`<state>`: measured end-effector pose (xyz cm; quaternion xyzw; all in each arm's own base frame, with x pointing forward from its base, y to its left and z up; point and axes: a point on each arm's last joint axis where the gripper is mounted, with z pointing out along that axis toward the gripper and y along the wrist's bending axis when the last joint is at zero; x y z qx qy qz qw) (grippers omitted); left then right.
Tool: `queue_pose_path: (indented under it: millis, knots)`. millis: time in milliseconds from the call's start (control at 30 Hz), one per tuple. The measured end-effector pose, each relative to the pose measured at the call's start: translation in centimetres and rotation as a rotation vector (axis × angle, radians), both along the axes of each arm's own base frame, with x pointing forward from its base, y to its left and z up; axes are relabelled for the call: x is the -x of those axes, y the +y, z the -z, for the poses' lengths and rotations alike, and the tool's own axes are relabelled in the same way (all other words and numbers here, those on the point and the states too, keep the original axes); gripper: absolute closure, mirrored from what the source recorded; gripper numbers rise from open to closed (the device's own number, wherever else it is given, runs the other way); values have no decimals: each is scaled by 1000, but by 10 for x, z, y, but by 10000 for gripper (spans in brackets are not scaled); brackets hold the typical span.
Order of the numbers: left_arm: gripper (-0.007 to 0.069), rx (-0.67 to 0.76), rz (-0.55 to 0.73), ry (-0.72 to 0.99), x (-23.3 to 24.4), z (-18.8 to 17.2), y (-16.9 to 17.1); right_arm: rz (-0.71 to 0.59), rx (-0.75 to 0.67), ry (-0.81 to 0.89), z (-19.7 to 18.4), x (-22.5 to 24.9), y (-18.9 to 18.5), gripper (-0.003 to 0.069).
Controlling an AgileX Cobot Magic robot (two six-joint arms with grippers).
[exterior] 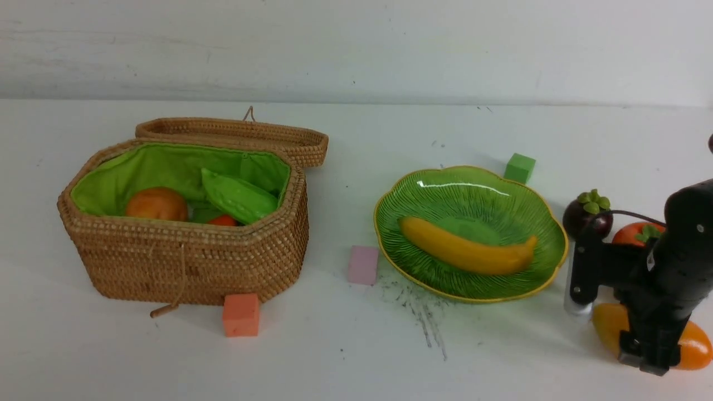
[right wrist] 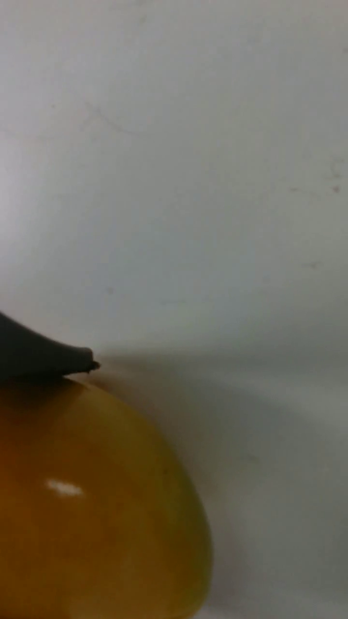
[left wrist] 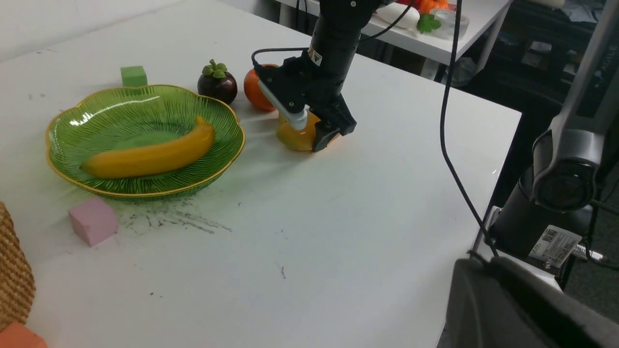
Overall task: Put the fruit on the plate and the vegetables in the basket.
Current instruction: Use the right arm to grab a mango and put it into the right plate
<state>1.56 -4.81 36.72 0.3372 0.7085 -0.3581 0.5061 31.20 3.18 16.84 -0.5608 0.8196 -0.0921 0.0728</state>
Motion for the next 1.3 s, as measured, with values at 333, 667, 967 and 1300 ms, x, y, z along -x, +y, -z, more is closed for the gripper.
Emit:
queue_pose_path:
  millis: [333, 667, 967, 1300]
  knots:
    - [631, 1, 1, 1, 0, 0, 0, 36, -29, 57, 3, 4, 2, 88]
    - [629, -4, -10, -15, -1, 0, 1, 362, -215, -81, -72, 18, 8, 88]
    - [627, 1, -137, -161, -13, -8, 7, 502, -737, -255, -184, -4, 74, 88]
    - [623, 59, -342, -150, -26, -12, 18, 530, -739, -342, -115, -83, 103, 88]
